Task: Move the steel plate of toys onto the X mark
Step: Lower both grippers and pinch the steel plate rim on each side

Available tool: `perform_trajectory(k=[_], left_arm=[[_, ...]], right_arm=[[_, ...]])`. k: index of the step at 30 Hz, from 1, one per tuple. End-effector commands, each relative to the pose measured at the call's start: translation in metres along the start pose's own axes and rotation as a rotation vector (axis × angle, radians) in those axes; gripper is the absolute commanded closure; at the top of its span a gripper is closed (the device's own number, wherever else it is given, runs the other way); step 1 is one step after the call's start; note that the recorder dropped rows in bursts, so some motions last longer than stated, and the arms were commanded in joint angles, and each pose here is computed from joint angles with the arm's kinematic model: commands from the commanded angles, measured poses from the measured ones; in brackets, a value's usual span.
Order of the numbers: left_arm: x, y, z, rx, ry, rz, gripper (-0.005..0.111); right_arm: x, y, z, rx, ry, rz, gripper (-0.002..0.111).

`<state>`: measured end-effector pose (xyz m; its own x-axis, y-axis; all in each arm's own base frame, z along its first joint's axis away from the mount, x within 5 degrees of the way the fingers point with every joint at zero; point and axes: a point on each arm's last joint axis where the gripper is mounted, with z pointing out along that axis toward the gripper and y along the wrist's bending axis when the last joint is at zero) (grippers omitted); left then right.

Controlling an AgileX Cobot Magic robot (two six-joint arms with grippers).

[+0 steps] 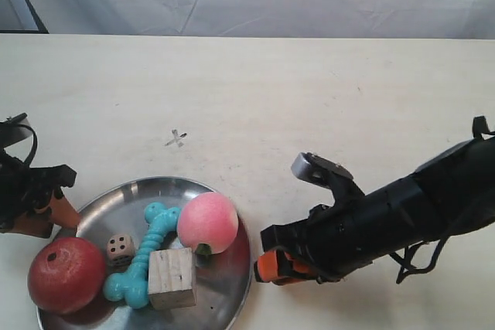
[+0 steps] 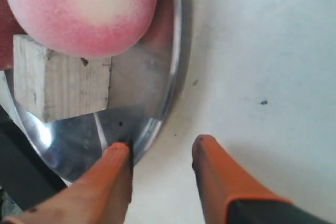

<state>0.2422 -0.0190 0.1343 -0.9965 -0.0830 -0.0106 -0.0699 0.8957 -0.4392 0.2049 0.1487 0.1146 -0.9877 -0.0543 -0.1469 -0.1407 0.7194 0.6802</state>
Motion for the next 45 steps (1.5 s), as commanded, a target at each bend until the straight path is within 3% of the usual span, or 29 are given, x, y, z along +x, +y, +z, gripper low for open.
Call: perform_trajectory(k=[1, 12, 27, 38, 41, 45], left_arm=[[0.001, -0.002, 0.01, -0.003, 0.031, 0.018, 0.064], [0.001, -0.002, 0.012, 0.0, 0.036, 0.012, 0.064], [0.001, -0.002, 0.012, 0.001, 0.032, 0.009, 0.064], [0.0, 0.001, 0.017, -0.002, 0.054, -0.001, 0.064], [0.001, 0.002, 0.021, 0.001, 0.07, -0.012, 0.064], [0.001, 0.002, 0.023, 0.008, 0.077, -0.023, 0.068]], right_arm=[[-0.007, 0.012, 0.007, 0.026, -0.025, -0.031, 0.069], [-0.014, 0.011, 0.016, 0.093, 0.052, 0.026, 0.069], [-0.015, 0.003, 0.038, 0.047, 0.151, 0.098, 0.069], [-0.025, 0.009, 0.039, 0.026, 0.137, 0.07, 0.069], [-0.026, 0.01, 0.039, 0.027, 0.139, 0.065, 0.073], [-0.025, 0.01, 0.038, 0.021, 0.146, 0.064, 0.09]])
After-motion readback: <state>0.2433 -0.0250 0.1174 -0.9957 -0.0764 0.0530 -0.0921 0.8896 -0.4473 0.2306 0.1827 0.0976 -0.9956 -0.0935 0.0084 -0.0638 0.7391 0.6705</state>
